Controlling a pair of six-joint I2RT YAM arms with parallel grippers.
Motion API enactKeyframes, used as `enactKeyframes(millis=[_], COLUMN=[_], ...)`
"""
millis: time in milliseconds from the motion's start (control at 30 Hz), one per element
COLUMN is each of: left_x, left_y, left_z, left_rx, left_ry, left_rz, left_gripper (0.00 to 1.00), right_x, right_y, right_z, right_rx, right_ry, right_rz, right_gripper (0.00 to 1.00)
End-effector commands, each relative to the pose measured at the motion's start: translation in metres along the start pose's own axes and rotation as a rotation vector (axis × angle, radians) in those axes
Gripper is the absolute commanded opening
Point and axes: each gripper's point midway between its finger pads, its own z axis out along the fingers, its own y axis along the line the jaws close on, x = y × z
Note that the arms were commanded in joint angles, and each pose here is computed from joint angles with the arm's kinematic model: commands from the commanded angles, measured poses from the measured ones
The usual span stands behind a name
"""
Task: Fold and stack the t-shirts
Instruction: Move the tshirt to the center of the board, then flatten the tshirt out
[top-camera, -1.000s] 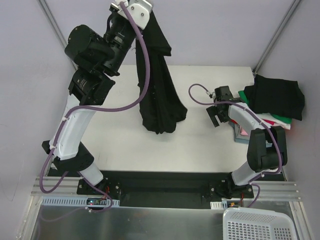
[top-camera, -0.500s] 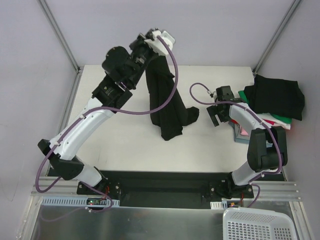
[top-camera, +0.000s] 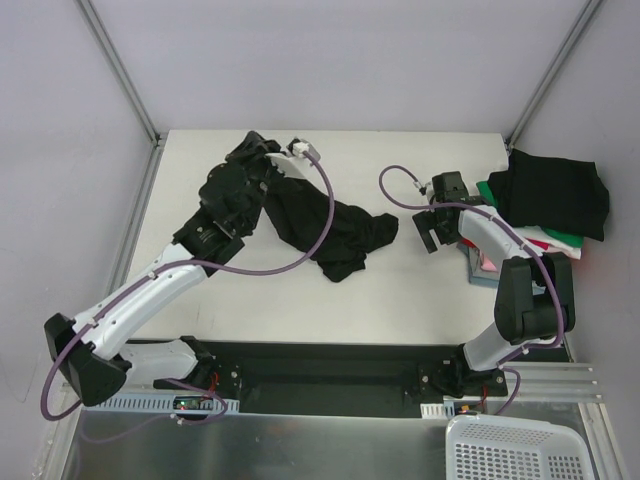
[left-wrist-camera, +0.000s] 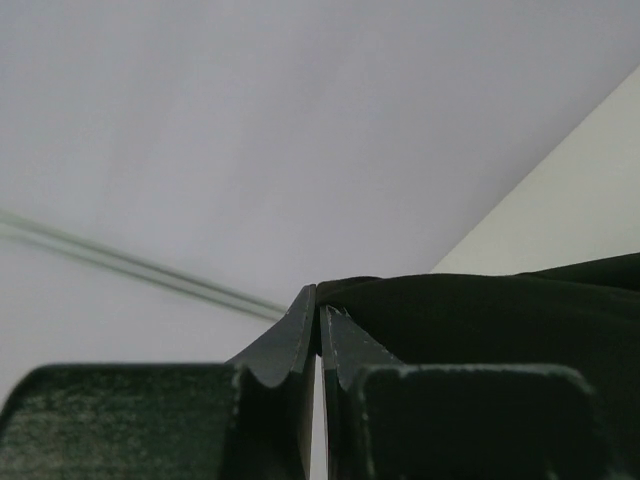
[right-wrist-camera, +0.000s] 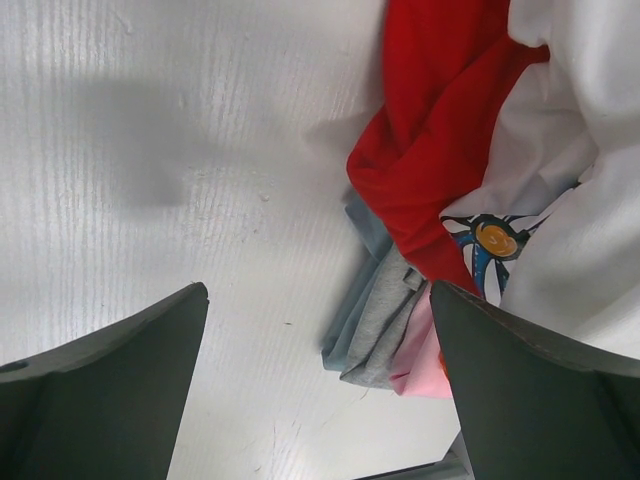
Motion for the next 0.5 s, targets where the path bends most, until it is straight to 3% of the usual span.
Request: enactKeyframes(millis=[0,200,467], left_x=[0.025,0.075,0.109], left_y=[0.024,-0.033,-0.095], left_z=[-0.024,-0.042,-0.047], left_rx=[-0.105,0.018,0.140], left_ry=[0.085,0.197,0.274], left_rz=[0.075,0.185,0.175], left_gripper=[0.00,0.00,0.00], right_x=[-0.015,-0.054,-0.113], right_y=[-0.005,-0.006,0.014], right_z=[-0.012,-0.027,-0.024], right_rx=[-0.006,-0.035,-0.060], right_ry=[-0.052,-0.101,-0.134], right_rz=[0.035,0.019,-0.061], right_gripper=[0.98,0.98,0.99])
